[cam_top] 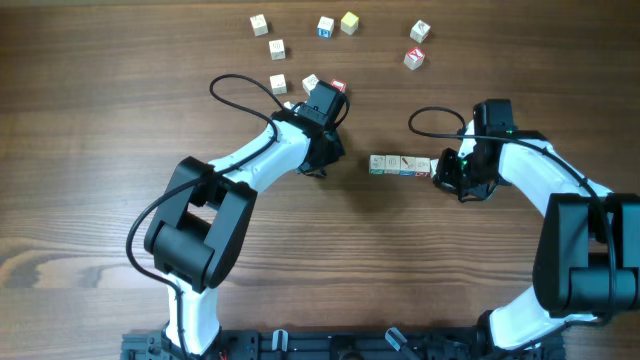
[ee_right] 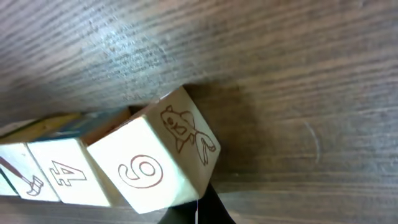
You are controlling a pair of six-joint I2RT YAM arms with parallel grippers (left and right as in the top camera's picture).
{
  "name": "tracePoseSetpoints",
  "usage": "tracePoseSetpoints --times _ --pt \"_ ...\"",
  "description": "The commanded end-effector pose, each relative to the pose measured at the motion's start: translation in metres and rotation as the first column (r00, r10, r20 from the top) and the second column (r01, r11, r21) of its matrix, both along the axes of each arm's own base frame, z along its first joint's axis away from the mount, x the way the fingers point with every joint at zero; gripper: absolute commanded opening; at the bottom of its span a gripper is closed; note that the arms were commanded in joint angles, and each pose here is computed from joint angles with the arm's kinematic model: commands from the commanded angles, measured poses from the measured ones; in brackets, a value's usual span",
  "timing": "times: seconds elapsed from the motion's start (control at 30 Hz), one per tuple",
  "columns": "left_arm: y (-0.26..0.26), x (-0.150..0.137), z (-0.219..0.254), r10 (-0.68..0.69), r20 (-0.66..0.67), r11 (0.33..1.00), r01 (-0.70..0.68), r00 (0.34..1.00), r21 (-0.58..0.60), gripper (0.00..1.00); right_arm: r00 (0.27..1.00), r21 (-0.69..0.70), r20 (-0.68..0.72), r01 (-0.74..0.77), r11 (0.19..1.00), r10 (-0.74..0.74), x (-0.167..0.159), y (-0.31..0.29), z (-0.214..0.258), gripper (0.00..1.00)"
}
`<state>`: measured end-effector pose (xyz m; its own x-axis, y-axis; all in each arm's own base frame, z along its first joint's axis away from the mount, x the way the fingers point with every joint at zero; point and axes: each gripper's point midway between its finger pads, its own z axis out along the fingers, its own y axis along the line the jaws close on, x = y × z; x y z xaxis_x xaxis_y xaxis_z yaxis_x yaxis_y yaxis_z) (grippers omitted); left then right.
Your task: Form a horizontal line
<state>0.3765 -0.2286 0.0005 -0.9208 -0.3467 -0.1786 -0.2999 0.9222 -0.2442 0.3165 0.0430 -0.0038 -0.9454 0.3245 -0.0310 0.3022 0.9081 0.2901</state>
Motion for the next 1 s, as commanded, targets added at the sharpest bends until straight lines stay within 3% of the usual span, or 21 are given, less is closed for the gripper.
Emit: tracePoseSetpoints --times 0.0,0.97 --pt "0.001 -0.019 -0.028 -0.012 -0.071 0.999 0.014 0.997 0.029 0.21 1.0 0.015 -0.014 -0.021 1.0 0.021 -0.004 0.004 -0.006 0.05" --pt "0.001 -0.019 -0.028 -0.012 -0.07 0.999 0.014 0.997 0.029 0.22 1.0 0.082 0.001 -0.031 0.996 0.031 -0.001 0.015 -0.002 0.04"
